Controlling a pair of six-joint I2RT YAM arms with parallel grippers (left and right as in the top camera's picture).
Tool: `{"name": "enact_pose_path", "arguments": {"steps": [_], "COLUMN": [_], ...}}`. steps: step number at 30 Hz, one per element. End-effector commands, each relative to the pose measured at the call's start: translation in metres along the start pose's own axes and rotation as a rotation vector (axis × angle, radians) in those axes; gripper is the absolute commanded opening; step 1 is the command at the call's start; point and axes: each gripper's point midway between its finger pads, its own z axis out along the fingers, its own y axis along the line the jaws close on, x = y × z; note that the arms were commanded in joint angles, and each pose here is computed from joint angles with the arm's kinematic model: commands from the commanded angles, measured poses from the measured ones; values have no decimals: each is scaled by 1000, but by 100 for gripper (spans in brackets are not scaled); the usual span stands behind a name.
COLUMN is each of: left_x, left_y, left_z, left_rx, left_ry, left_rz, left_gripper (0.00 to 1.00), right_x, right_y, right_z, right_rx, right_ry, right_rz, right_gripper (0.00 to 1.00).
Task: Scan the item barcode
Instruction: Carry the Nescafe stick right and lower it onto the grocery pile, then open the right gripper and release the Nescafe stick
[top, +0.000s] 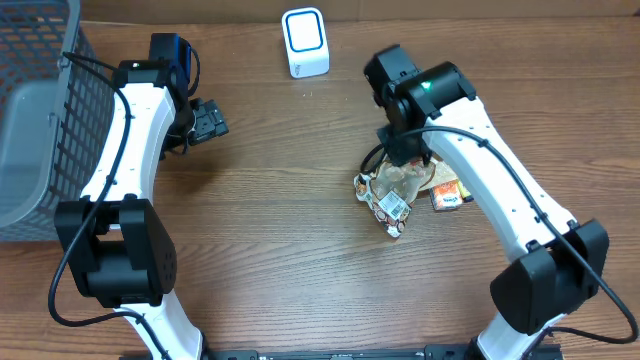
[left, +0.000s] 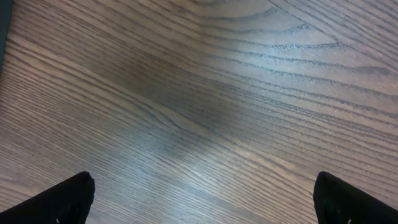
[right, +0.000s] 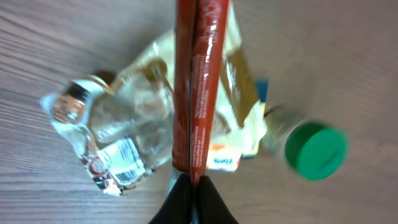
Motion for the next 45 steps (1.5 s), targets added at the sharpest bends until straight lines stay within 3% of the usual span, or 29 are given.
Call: {"name": "enact_pose_path", "arguments": {"steps": [1, 4, 6, 8, 12, 13, 14, 45], "left_x": [-3, -3, -3, -3, -3, -3, -3, -3], "left_y": [2, 2, 2, 2, 2, 2, 2, 2], "left_z": [-1, -1, -1, -1, -1, -1, -1, -1], "left_rx": [-11, -11, -11, -11, -11, -11, -11, -11], "left_ry": [-8, -8, -8, -8, -8, -8, -8, -8], "left_rz": [13, 13, 13, 13, 13, 13, 13, 13], "left_gripper": [100, 100, 100, 100, 100, 100, 100, 100], "right_x": [17, 23, 25, 25, 25, 25, 25, 25], "right_y": [-1, 0, 0, 0, 0, 0, 0, 0], "right_z": [17, 26, 28, 28, 28, 28, 28, 28], "right_rx": [-37, -38, -38, -38, -38, -37, -38, -38], "right_ry": [65, 85, 93, 94, 94, 94, 94, 94], "right_rz": [80, 83, 81, 83, 84, 84, 84, 84], "right_gripper": [8, 12, 23, 49, 77, 91, 100, 100]}}
